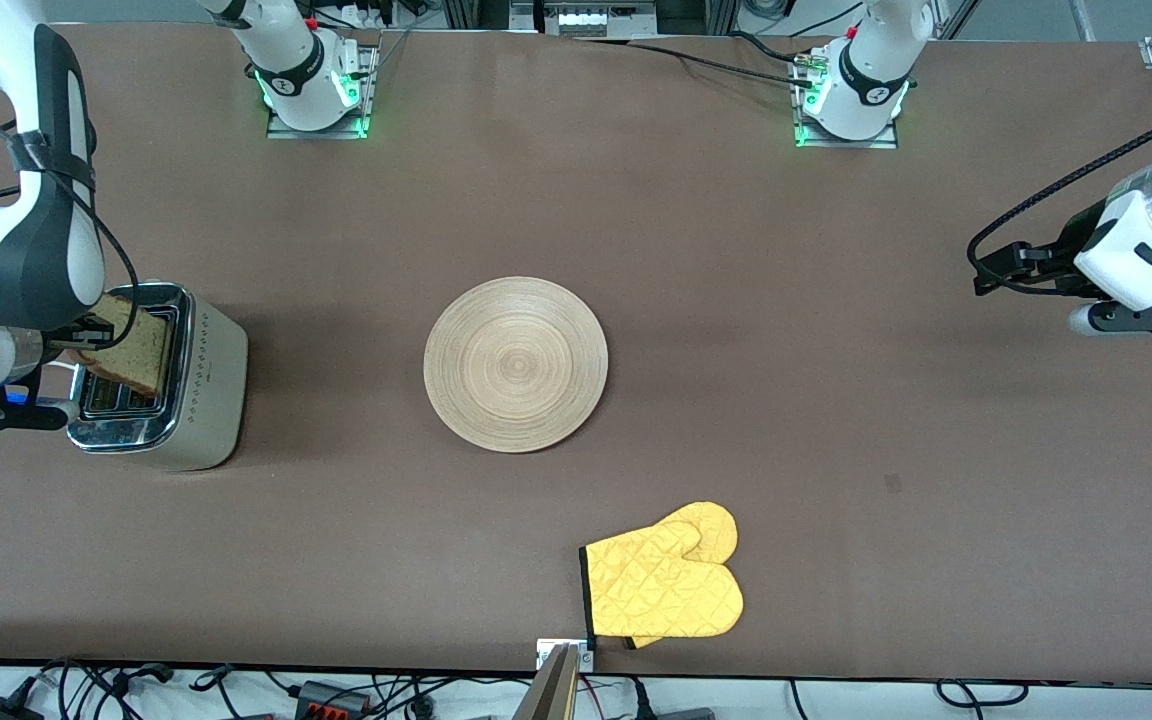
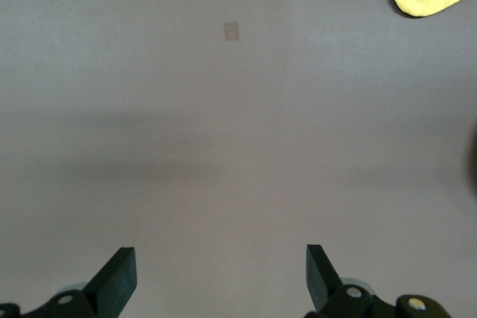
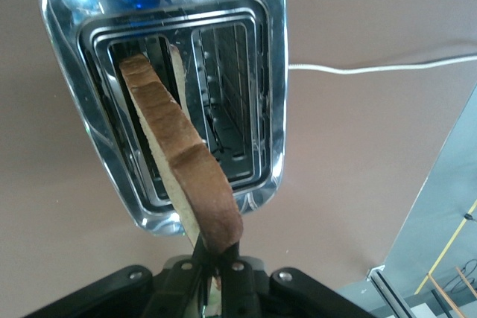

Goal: Move plate and put bread in toaster
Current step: 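Lower the bread into the toaster slot with the right gripper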

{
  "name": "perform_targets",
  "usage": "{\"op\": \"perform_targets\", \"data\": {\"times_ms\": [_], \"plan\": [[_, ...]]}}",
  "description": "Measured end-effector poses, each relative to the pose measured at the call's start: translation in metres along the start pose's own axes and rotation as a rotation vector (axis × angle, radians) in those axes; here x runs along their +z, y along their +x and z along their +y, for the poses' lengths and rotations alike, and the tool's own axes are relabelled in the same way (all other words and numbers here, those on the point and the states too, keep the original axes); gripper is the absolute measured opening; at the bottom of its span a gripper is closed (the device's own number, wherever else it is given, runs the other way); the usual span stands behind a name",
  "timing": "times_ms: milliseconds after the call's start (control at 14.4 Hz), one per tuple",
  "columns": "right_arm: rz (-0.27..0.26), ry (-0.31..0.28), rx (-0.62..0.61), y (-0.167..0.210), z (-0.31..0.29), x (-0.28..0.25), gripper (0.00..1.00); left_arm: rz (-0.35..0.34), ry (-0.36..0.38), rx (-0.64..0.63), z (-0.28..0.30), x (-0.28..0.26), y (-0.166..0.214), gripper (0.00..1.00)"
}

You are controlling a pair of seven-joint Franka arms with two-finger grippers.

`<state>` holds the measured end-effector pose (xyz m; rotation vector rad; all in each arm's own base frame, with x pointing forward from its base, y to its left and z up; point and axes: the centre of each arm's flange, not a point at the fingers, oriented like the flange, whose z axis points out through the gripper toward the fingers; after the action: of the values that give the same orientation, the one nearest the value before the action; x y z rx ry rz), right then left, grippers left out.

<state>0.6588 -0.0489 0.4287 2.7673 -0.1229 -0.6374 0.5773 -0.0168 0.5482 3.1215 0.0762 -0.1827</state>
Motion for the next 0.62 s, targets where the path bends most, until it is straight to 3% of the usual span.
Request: {"op": "perform_targets", "data": {"times_ms": [347, 625], "plan": [[0.005, 0.050, -0.015, 0.018, -0.012, 0.017, 0.11, -0.001, -0.001, 0.000, 0.000, 0.000, 0.000, 1.00], [0.003, 0.066, -0.014, 0.021, -0.011, 0.021, 0.47, -0.001, -0.003, -0.002, -0.001, 0.000, 0.000, 1.00]]}}
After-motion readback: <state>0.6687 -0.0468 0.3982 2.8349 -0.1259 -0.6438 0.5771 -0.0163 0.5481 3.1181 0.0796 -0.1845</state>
